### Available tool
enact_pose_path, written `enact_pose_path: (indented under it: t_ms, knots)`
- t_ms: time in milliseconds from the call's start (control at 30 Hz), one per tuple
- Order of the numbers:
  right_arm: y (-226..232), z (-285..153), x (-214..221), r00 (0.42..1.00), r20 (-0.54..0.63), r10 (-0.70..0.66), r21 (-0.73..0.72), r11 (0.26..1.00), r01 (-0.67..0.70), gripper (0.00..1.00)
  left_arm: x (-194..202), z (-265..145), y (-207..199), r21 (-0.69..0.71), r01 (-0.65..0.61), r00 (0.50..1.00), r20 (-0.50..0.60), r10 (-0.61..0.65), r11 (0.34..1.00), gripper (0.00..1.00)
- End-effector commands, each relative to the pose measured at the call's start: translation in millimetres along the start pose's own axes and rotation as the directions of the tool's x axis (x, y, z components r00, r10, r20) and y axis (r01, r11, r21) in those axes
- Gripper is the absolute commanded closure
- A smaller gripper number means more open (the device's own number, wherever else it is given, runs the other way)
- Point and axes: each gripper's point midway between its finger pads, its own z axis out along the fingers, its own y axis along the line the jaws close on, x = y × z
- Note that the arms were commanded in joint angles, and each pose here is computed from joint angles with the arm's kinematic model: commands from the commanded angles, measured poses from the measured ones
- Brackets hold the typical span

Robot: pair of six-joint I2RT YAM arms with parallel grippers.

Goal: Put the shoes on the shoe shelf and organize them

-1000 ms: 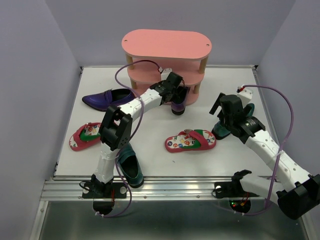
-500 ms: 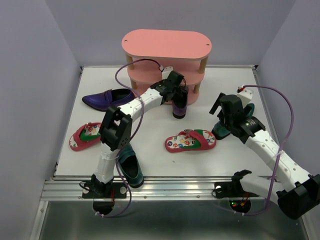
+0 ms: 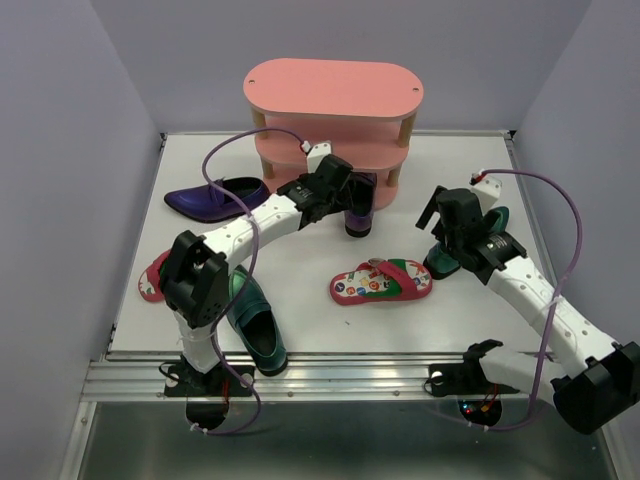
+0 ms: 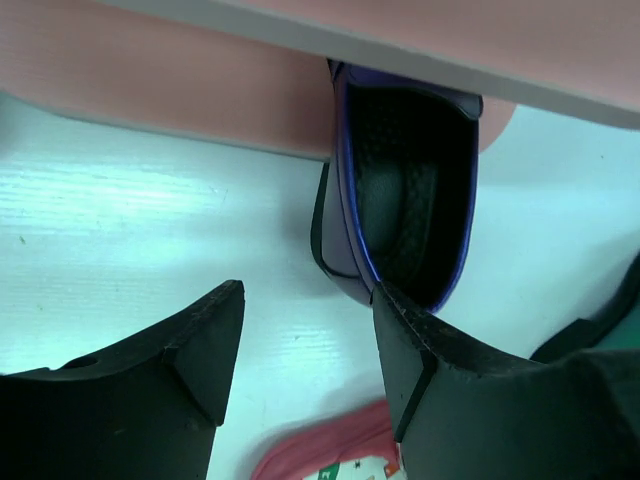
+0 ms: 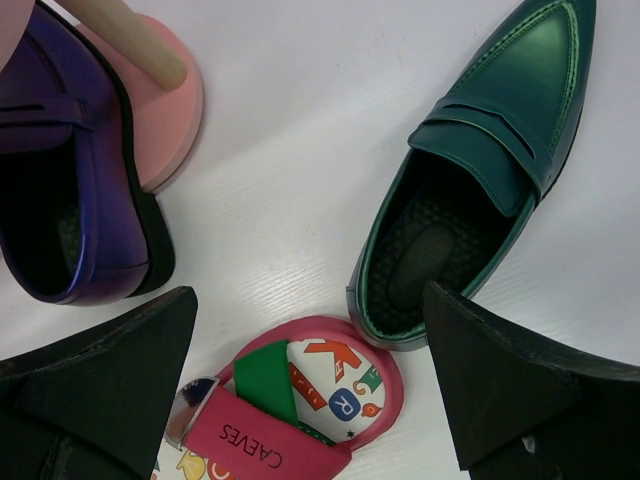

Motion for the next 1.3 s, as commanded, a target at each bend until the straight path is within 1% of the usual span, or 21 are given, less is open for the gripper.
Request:
enact_pose_path:
  t_ms: [0,100,133,200,400,600,733,833,867,933,967,1033,1067,1133,1267]
  knots:
    - [9.7,2.8,-2.2,1.0,0.015,0.024,-0.032,0.999,-0.023,0.0,-8.2,-30.3,-3.5,0.046,-0.008,0.999,0.048,0.006,0.999,0.35]
    - [11.5,3.7,0.1,1.0,0.009,0.023,-0.041,0.999,-0.022,0.0,-1.2,-32.6,-4.8,0.059,0.007,0.999,0.032,-0.009,0.998,0.37]
    - [11.9,4.2,1.1,1.0,0.006,0.023,-0.042,0.999,-0.023,0.0,1.0,-32.4,-5.9,0.063,0.013,1.0,0.025,-0.014,0.998,0.4]
    - [12.3,4.2,2.1,1.0,0.002,0.024,-0.045,0.999,-0.024,0.0,4.8,-29.4,-8.4,0.07,0.029,0.999,0.015,-0.03,0.997,0.41]
    - [10.9,1.6,1.6,1.0,0.006,0.025,-0.052,0.998,-0.024,0.0,4.1,-20.0,-26.2,0.114,0.096,0.995,0.002,-0.097,0.989,0.42]
    - [8.0,-3.5,-1.3,0.999,0.018,0.028,-0.06,0.998,-0.027,0.0,7.0,4.2,-34.9,0.092,0.14,0.99,0.002,-0.141,0.986,0.42]
    - [3.6,-4.6,0.3,1.0,0.018,0.023,-0.05,0.999,-0.022,0.0,13.7,20.7,-37.9,0.074,0.138,0.99,-0.008,-0.137,0.988,0.44]
    - [0.2,-6.3,0.1,0.999,0.025,0.025,-0.046,0.999,-0.024,0.0,11.2,27.6,-42.4,0.058,0.135,0.991,-0.008,-0.135,0.989,0.57]
    - [-0.5,-7.3,-0.3,0.999,0.027,0.025,-0.047,0.999,-0.024,0.0,12.7,29.5,-40.1,0.045,0.13,0.992,-0.013,-0.129,0.991,0.68]
    - [-1.0,-8.2,-1.7,0.999,0.032,0.018,-0.049,0.999,-0.016,0.0,12.9,30.5,-40.5,0.041,0.129,0.992,-0.012,-0.129,0.991,0.76]
    - [-1.2,-7.9,-2.3,0.999,0.033,0.013,-0.046,0.999,-0.011,0.0,12.7,30.5,-40.8,0.042,0.129,0.992,-0.011,-0.129,0.991,0.84]
    - [-1.2,-7.4,-3.5,0.999,0.035,0.006,-0.041,0.999,-0.004,0.0,8.9,29.2,-41.9,0.043,0.131,0.991,-0.006,-0.13,0.991,0.92]
    - [0.1,-6.7,-4.2,0.999,0.034,0.005,-0.04,0.999,-0.003,0.0,7.9,28.5,-40.2,0.034,0.125,0.992,-0.004,-0.125,0.992,0.99]
    - [1.3,-6.8,-4.6,0.999,0.032,0.008,-0.043,0.999,-0.006,0.0,3.5,25.9,-41.2,0.029,0.123,0.992,0.005,-0.124,0.992,1.0]
    - [4.7,-5.7,-2.6,1.0,0.02,0.018,-0.051,0.999,-0.017,0.0,-18.1,19.4,-42.5,0.007,0.136,0.989,0.053,-0.136,0.991,1.0]
